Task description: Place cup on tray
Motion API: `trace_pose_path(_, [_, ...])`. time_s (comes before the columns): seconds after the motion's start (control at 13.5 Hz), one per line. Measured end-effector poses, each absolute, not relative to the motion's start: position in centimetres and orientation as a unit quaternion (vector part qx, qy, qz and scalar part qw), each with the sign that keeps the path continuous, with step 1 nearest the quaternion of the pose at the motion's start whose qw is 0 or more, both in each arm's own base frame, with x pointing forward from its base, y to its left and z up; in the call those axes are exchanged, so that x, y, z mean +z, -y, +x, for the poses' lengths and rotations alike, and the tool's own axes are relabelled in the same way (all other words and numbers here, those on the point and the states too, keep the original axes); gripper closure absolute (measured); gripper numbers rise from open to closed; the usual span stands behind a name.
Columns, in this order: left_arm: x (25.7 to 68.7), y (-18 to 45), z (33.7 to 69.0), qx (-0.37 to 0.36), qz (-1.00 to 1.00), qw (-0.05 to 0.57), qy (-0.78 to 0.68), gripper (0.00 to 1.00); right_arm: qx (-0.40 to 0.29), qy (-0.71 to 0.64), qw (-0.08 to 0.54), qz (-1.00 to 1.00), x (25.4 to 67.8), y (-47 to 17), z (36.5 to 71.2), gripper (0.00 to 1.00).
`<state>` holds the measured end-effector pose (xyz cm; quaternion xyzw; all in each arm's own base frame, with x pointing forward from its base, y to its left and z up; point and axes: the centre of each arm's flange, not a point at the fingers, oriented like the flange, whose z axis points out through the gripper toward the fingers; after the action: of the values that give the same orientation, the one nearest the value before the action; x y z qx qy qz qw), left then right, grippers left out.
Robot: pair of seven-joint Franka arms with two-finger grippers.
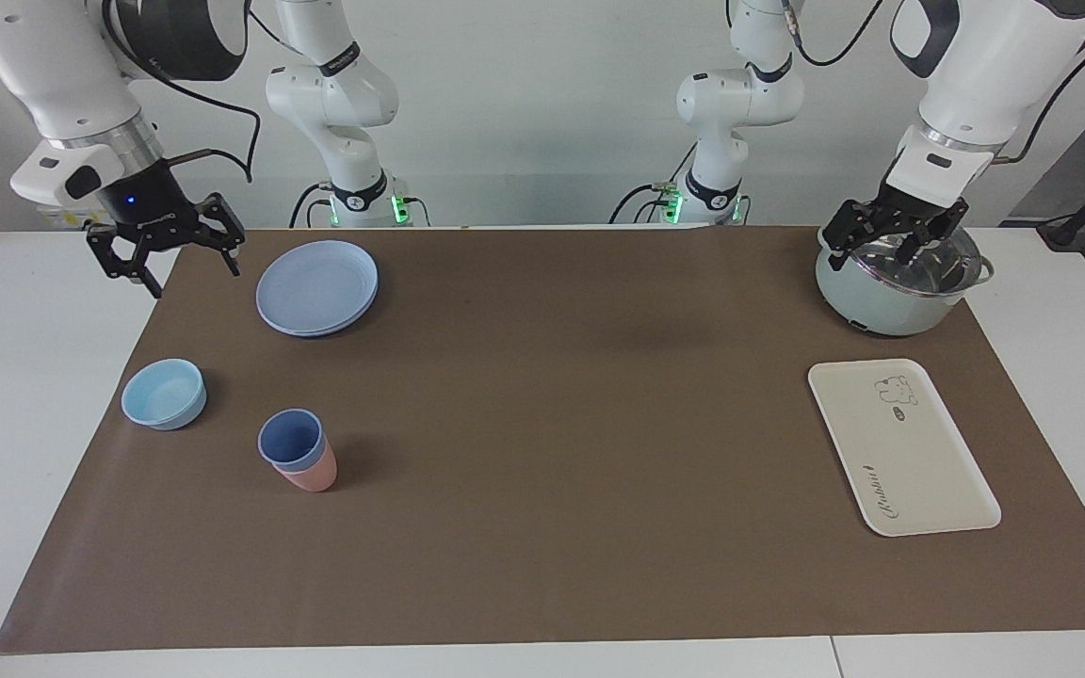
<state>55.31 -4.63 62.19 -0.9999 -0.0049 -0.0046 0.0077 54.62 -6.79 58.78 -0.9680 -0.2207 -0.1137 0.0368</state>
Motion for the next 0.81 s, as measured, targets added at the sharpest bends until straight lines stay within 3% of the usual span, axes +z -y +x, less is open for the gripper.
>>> trace_pose_path(0.37, [62.5, 5.1, 55.6, -0.019, -1.0, 0.006, 0.001, 0.0, -0.226, 0.343, 0.107, -0.905, 51.5, 11.4, 55.8, 0.0])
trace_pose_path(0.81, [62.5, 5.2, 55.9, -0.033, -0.999, 0.005, 0.0, 0.0, -0.334, 0.355, 0.225, -0.844, 38.9, 14.5, 58.6, 0.0])
